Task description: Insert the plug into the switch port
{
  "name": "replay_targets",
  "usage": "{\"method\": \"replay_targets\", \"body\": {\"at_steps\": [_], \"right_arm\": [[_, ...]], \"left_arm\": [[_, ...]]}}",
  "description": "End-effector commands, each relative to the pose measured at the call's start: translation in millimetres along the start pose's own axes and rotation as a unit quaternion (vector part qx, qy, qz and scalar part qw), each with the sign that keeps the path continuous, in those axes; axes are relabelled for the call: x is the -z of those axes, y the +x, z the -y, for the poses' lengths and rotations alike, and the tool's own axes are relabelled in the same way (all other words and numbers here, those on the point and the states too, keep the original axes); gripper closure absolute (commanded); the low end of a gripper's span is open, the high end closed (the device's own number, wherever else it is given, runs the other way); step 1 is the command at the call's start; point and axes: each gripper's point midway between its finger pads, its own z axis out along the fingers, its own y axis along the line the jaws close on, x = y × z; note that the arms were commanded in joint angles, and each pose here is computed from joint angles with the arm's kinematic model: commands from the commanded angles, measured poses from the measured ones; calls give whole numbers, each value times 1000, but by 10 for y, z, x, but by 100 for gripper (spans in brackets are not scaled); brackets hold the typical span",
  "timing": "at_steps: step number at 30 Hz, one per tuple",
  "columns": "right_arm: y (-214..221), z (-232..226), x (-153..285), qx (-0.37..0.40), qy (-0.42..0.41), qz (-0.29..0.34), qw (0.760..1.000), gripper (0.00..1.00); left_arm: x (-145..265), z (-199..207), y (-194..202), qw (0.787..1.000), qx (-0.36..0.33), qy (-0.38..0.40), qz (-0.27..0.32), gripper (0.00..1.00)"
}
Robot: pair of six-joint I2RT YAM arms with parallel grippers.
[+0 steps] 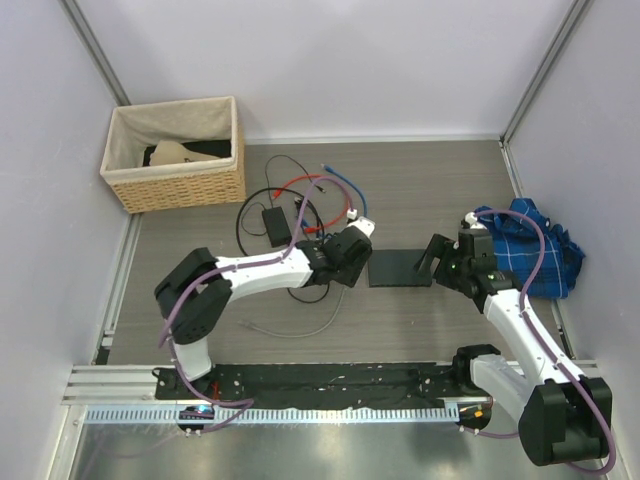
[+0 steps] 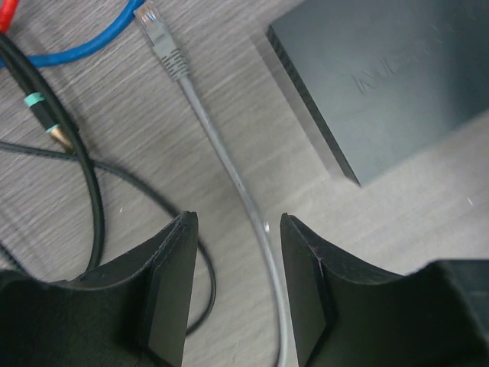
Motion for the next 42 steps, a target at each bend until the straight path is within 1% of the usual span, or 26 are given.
{"method": "replay_targets", "body": {"at_steps": [1,5,12,15,16,18,19,21,22,27,28,29,31,33,34,35,37,39,41,42], "right_arm": [[-137,-81,-7,3,-13,24,1000,12],[-89,-88,-33,1,-18,15,1000,12],[-74,-76,-56,1,-18,16,1000,12],[-66,-70,-74,3,-17,14,1000,12],[-79,-77,-86,4,-19,16,1000,12],[-64,-90,-110,5,-23,12,1000,12],[-63,-99,-131,6,-25,10,1000,12],[-47,-107,-155,4,-28,5,1000,12],[-45,-128,-169,4,-33,4,999,12],[37,-116,-259,-5,-37,-8,999,12],[59,-118,-279,-4,-40,-9,999,12],[90,-112,-306,-6,-41,-14,999,12],[125,-121,-341,-8,-47,-16,999,12],[146,-178,-368,-9,-64,-18,998,12],[191,-192,-377,-10,-69,-22,997,12],[217,-215,-385,-8,-76,-24,997,12],[265,-302,-391,-1,-92,-27,995,12],[297,-385,-391,4,-102,-27,994,12],[397,-544,-366,11,-122,-32,992,12],[375,-623,-358,14,-134,-23,991,12]], "left_arm": [[-184,-40,-231,998,41,-27,29,50],[-387,-53,-167,998,41,-41,14,50],[-616,-124,-60,997,42,-62,-10,52],[-685,-108,-26,997,43,-61,-17,59],[-695,-93,-1,997,44,-57,-21,66],[-701,-60,30,997,46,-48,-27,74],[-688,-32,64,998,46,-37,-31,83],[-656,-6,92,998,47,-25,-33,95],[-595,-12,118,998,48,-19,-32,100],[-273,73,112,998,37,41,-12,100],[-241,41,194,998,28,44,-16,100],[-96,63,105,998,29,60,0,100],[6,21,181,998,18,66,1,100],[189,16,115,996,17,84,18,100],[224,-1,187,996,15,88,14,100],[340,-18,113,995,17,95,30,100],[426,8,169,993,17,117,29,100],[570,31,107,989,22,136,45,100],[649,68,152,986,25,161,42,100],[733,70,107,984,31,167,52,100]]}}
